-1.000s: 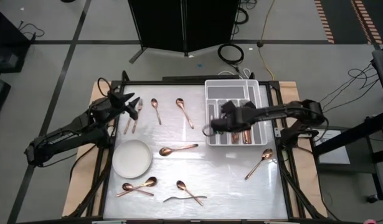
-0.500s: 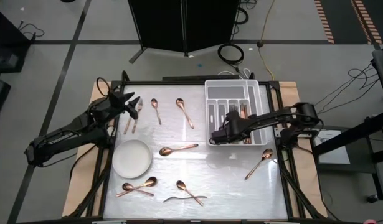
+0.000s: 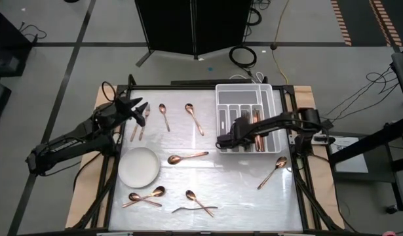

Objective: Sort silverware
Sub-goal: Put the bronze fork into the silverware tray

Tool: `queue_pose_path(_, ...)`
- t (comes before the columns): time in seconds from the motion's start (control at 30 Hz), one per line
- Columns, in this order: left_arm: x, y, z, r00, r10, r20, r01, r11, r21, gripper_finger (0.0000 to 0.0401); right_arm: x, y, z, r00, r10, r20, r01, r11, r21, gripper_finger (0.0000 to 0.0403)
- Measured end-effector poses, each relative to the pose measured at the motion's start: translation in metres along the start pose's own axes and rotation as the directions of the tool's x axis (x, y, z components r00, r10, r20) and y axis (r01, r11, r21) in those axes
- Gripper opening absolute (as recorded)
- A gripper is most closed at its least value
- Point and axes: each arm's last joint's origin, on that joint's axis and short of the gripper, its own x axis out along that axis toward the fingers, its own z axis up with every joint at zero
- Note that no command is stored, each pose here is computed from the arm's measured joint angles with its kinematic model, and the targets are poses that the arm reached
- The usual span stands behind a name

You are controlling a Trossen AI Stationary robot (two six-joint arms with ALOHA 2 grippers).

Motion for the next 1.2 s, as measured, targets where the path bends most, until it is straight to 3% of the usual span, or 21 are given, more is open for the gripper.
queue_pose_path(0.2, 0.000, 0.000, 0.000, 1.000, -0.002, 0.001, 0.002, 1.000, -0.001, 0.0171, 0.005, 0.005, 0.002, 1.000, 0.017, -0.004, -0.017, 1.000, 0.013, 0.0009)
queue_pose_path(0.5, 0.000, 0.000, 0.000, 1.000, -0.002, 0.001, 0.002, 1.000, -0.001, 0.0171, 0.002, 0.005, 0.004, 1.000, 0.019, -0.011, -0.020, 0.999, -0.049, 0.0066)
queue_pose_path(0.9, 0.000, 0.000, 0.000, 1.000, -0.011, 0.000, 0.011, 1.000, 0.021, 0.0171, -0.046, 0.003, 0.034, 1.000, 0.004, 0.003, -0.004, 0.983, -0.185, 0.0094)
queue_pose_path(1.2, 0.000, -0.002, 0.000, 0.998, -0.059, -0.003, 0.060, 0.997, 0.045, 0.0171, -0.084, -0.002, 0.049, 0.992, 0.025, 0.122, 0.000, 0.979, -0.205, 0.0093)
